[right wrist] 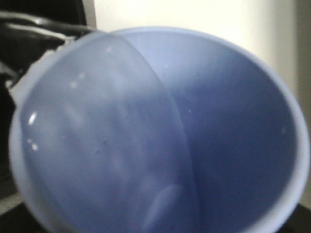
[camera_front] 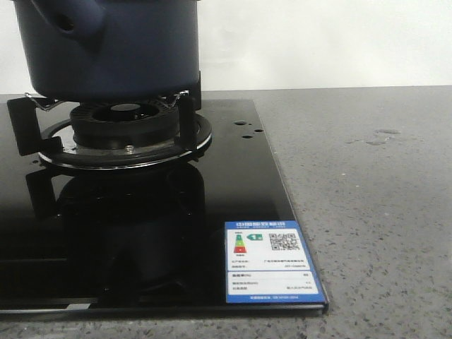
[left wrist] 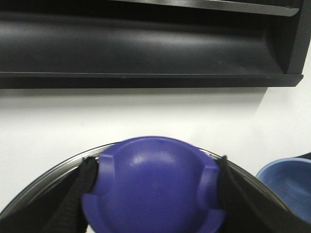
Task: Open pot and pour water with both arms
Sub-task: 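Tilt the cup with the right gripper to pour water into the pot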
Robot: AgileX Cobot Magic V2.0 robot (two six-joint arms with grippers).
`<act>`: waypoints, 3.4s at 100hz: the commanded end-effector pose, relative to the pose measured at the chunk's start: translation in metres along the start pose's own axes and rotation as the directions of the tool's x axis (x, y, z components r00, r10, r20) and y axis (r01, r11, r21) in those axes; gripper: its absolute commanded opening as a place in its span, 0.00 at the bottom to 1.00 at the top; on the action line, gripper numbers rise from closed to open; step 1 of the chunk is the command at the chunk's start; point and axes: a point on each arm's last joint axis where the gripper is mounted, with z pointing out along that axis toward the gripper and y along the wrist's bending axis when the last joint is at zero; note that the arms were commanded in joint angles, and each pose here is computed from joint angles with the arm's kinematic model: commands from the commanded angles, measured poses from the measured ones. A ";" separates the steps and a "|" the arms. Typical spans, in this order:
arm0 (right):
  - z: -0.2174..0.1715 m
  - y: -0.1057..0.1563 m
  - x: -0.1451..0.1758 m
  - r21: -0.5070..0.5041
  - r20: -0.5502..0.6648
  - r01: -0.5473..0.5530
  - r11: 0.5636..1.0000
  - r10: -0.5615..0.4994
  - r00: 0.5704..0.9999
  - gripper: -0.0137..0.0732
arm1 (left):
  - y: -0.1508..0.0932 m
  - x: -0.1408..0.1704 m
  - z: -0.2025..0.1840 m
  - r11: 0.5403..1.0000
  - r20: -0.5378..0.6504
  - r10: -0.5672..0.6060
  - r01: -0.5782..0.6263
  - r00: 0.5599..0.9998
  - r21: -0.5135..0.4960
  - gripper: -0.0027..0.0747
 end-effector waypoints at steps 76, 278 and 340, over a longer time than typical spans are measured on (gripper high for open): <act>-0.028 -0.045 -0.006 0.306 0.002 0.269 0.913 -0.283 0.959 0.51 | 0.002 -0.027 -0.008 1.000 0.161 -0.001 0.005 0.987 -0.025 0.51; -0.031 -0.050 -0.010 0.369 0.065 0.172 0.913 -0.209 0.976 0.51 | 0.002 -0.027 -0.008 1.000 0.161 -0.001 0.005 0.987 -0.025 0.51; -0.074 -0.073 0.060 0.131 0.272 -0.687 0.714 0.641 0.718 0.51 | 0.002 -0.027 -0.008 1.000 0.161 -0.001 0.005 0.987 -0.025 0.51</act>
